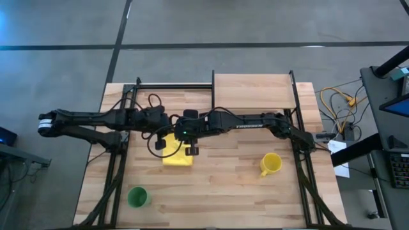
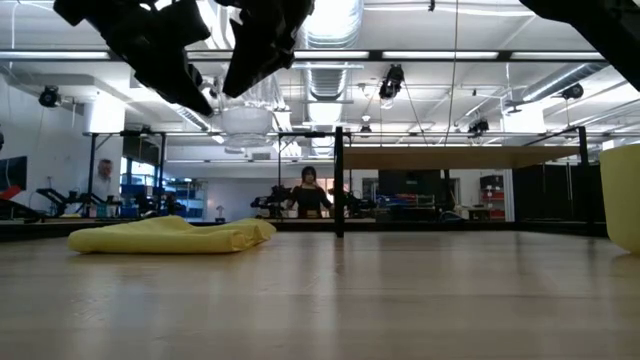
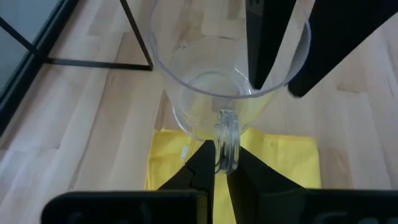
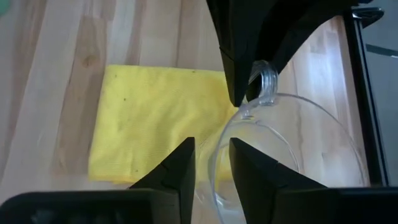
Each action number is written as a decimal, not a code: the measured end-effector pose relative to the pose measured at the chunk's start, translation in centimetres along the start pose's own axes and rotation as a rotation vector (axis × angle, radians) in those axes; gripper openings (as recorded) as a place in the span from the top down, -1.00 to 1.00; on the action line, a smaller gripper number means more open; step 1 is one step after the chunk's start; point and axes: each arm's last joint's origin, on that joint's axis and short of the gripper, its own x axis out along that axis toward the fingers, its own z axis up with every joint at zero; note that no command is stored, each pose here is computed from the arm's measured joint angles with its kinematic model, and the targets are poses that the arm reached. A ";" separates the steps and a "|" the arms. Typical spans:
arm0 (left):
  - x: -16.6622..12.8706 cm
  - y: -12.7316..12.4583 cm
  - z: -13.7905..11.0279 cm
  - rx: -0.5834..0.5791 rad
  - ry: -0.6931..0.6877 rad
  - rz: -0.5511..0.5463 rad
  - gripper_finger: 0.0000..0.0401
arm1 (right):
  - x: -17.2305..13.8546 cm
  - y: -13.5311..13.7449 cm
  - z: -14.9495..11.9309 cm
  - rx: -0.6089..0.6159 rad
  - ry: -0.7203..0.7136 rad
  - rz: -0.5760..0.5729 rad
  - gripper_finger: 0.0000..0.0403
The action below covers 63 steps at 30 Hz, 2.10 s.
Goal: Stack small to large cups/mugs on shelf
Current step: Put the transparent mug on the shelf
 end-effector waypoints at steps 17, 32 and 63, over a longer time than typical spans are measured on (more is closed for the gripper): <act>0.0 0.0 0.0 -0.006 0.007 0.017 0.95 | -0.9 0.4 0.1 0.040 0.002 -0.042 0.95; 0.2 0.1 0.3 -0.082 -0.048 0.023 0.53 | -4.0 -0.3 -0.5 0.050 0.078 -0.205 0.96; 0.2 0.1 0.8 -0.149 -0.090 0.025 0.50 | -13.0 -17.4 -7.6 0.794 0.158 -0.247 0.96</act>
